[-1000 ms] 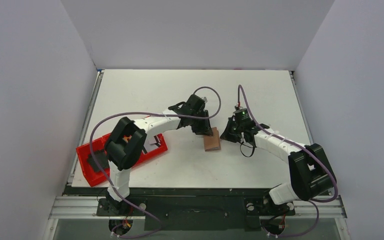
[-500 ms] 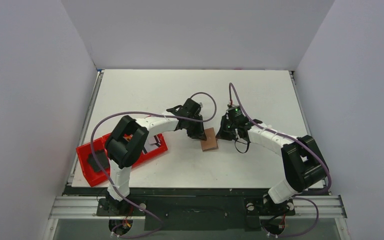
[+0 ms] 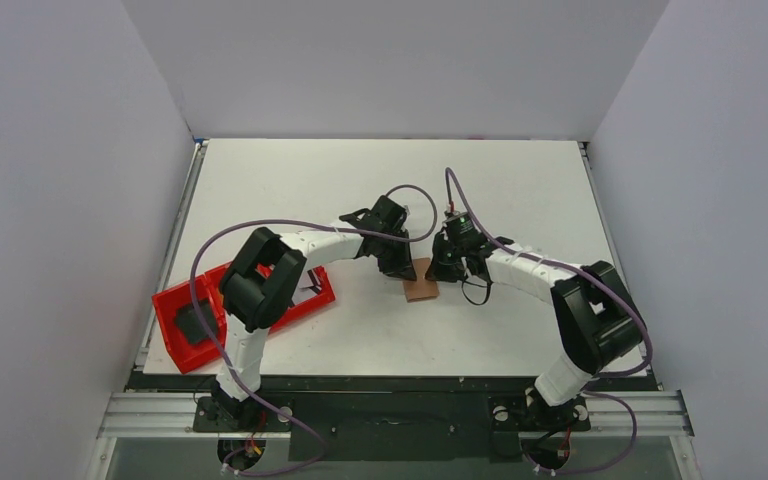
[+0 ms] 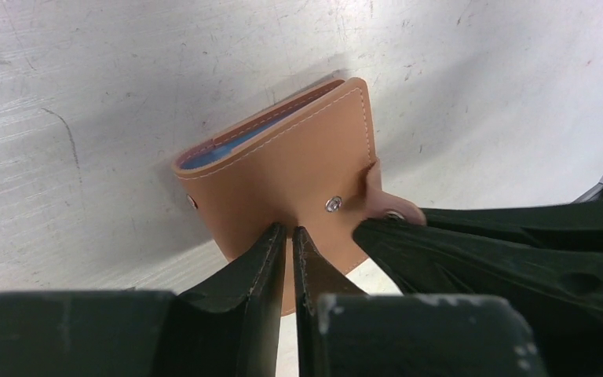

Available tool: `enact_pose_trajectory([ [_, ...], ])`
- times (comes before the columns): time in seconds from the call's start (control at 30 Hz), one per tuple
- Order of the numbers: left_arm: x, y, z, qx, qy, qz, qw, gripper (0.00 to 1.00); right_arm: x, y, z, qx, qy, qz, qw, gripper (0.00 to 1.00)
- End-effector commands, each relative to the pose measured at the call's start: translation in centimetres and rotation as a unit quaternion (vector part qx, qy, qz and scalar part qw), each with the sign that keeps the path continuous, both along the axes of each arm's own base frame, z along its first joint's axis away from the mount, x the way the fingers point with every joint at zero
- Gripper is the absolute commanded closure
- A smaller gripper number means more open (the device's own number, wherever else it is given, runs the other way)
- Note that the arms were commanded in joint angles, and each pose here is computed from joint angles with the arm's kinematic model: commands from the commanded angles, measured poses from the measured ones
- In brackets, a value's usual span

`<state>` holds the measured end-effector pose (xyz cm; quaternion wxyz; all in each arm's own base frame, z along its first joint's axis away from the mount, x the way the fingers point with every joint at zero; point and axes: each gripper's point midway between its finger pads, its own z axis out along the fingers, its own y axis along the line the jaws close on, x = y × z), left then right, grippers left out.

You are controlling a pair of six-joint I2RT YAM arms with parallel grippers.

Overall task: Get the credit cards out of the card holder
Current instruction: Close the card holder at the center of the board.

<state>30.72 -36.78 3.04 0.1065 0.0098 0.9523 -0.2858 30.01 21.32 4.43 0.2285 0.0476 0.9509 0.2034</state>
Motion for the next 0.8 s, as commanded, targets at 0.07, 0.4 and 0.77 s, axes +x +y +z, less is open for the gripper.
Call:
enact_pose_trajectory([
  [0.07,1.2,0.9,0.1,0.006,-0.017,0.013,1.0,0.92,0.8,3.4,0.1,0.049,-0.008,0.032,0.998,1.0],
  [0.4,1.9,2.4,4.8,-0.021,-0.055,0.02,0.998,0.83,0.9,3.7,-0.3,0.059,0.002,0.025,0.998,0.87],
  [0.77,3.6,6.7,12.1,-0.048,-0.128,0.044,0.99,0.58,2.3,4.7,4.9,0.098,-0.032,0.028,0.994,0.56],
])
